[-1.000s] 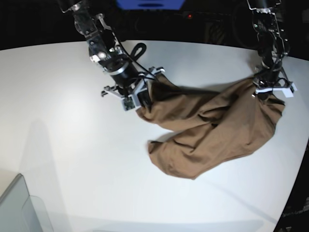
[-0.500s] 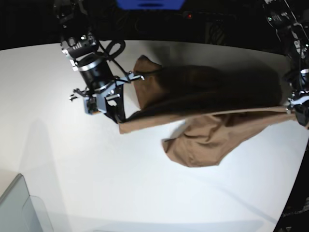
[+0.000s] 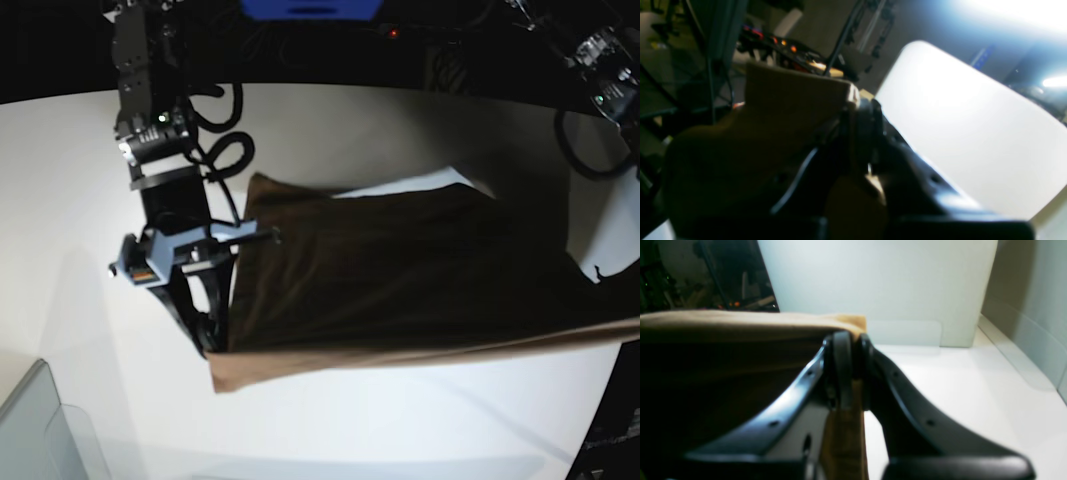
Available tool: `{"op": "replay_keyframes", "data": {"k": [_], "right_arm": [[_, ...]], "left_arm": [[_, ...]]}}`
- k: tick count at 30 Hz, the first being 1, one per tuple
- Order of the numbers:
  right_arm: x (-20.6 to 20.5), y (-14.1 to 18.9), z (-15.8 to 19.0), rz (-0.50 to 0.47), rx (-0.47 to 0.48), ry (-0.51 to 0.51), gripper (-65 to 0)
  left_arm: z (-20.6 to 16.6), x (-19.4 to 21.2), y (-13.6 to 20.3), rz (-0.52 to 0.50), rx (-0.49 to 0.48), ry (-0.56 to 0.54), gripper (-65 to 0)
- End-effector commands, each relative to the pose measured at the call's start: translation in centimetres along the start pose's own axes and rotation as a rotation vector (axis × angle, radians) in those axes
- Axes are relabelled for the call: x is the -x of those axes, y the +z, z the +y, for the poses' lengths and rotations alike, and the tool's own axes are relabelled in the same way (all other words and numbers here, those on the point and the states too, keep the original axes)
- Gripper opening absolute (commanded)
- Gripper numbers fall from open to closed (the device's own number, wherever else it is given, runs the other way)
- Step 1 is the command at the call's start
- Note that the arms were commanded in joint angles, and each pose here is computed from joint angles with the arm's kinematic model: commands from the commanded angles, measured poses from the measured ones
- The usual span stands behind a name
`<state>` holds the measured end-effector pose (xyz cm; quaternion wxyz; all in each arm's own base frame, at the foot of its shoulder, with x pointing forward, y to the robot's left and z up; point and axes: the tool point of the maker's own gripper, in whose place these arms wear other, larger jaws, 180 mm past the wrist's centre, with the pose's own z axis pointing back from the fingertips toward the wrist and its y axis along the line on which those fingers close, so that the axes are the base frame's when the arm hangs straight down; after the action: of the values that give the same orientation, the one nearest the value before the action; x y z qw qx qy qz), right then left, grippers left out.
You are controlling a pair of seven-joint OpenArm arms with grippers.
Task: Layout the t-shirt on the table in an organized manner, then fold the t-shirt properly
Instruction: 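Grasp the shirt with both grippers and stretch it out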
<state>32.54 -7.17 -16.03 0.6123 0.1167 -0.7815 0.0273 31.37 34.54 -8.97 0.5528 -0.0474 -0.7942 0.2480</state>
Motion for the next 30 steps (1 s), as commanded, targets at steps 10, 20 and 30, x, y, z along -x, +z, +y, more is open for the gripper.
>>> {"op": "replay_keyframes", "data": {"k": [10, 20, 30], "right_arm": [[2.2, -7.6, -5.3, 0.066, 0.141, -0.007, -65.0], [11.6, -15.6, -13.3, 0.371, 0.284, -0.039, -62.3], [12.8, -10.6, -13.2, 0.431, 0.289, -0.022, -32.0]], "left_arm": [[-10.4, 9.3, -9.3, 0.224, 0.2, -0.152, -64.5], [-7.9, 22.0, -20.1, 0.642, -0.018, -0.099, -36.3], [-1.9, 22.2, -16.1, 0.609, -0.045, -0.206, -19.5]]}}
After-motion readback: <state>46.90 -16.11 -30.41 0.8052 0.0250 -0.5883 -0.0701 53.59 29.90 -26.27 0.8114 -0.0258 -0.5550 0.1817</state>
